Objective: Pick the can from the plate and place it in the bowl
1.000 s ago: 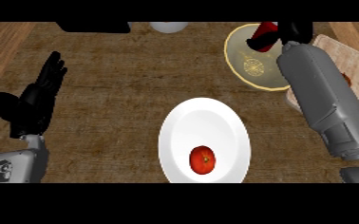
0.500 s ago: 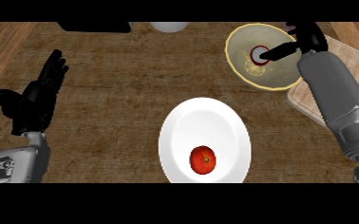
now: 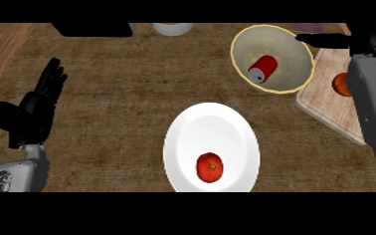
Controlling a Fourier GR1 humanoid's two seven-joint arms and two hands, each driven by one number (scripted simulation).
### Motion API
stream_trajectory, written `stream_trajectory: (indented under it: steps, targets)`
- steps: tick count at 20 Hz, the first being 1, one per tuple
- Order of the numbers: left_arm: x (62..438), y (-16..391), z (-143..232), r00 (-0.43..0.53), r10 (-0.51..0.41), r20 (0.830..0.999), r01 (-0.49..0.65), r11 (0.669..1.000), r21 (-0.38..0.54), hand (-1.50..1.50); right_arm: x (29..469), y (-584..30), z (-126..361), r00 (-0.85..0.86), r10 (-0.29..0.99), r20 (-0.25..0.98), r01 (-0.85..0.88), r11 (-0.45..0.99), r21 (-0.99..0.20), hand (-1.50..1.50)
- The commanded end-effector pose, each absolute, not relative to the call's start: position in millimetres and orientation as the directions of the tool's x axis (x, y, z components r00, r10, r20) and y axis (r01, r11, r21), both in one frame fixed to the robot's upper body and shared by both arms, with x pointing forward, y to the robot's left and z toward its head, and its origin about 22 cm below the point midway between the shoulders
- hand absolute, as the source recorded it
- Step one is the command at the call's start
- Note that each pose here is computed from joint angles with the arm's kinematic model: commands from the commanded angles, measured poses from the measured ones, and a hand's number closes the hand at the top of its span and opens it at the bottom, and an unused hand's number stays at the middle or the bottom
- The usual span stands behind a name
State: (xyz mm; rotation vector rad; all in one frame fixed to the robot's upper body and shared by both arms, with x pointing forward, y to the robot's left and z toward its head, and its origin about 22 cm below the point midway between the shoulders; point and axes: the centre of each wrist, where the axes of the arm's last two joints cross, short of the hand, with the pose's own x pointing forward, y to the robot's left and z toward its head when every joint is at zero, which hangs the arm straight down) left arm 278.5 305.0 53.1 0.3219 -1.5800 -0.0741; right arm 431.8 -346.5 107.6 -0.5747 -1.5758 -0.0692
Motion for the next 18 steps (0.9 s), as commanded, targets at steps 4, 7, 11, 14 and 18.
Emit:
stream_trajectory:
  steps: [4, 7, 11, 14, 18]
  targets:
    - [280.5, 312.1, 47.5, 0.0, -0.255, 0.967, -0.157, 0.955, 0.252, 0.0, 382.6, -426.4, 77.8, 0.01, 0.21, 0.978, 0.398, 0.896, -0.197, -1.5]
    - [270.4, 307.6, 58.0, 0.02, -0.254, 0.967, -0.164, 0.953, 0.254, 0.0, 348.8, -472.3, 80.5, -0.012, 0.194, 0.981, 0.37, 0.912, -0.176, -1.5]
    - [269.8, 302.6, 67.5, 0.018, -0.263, 0.964, -0.173, 0.949, 0.263, 0.0, 321.1, -504.3, 80.2, -0.045, 0.099, 0.994, 0.336, 0.939, -0.079, -1.5]
    - [263.1, 303.2, 55.7, 0.018, -0.264, 0.964, -0.157, 0.952, 0.263, 0.0, 306.4, -509.8, 67.1, -0.084, 0.103, 0.991, 0.318, 0.945, -0.072, -1.5]
    - [255.3, 303.2, 51.6, 0.02, -0.253, 0.967, -0.155, 0.955, 0.253, 0.0, 287.1, -526.0, 70.1, -0.132, 0.086, 0.987, 0.298, 0.954, -0.043, -1.5]
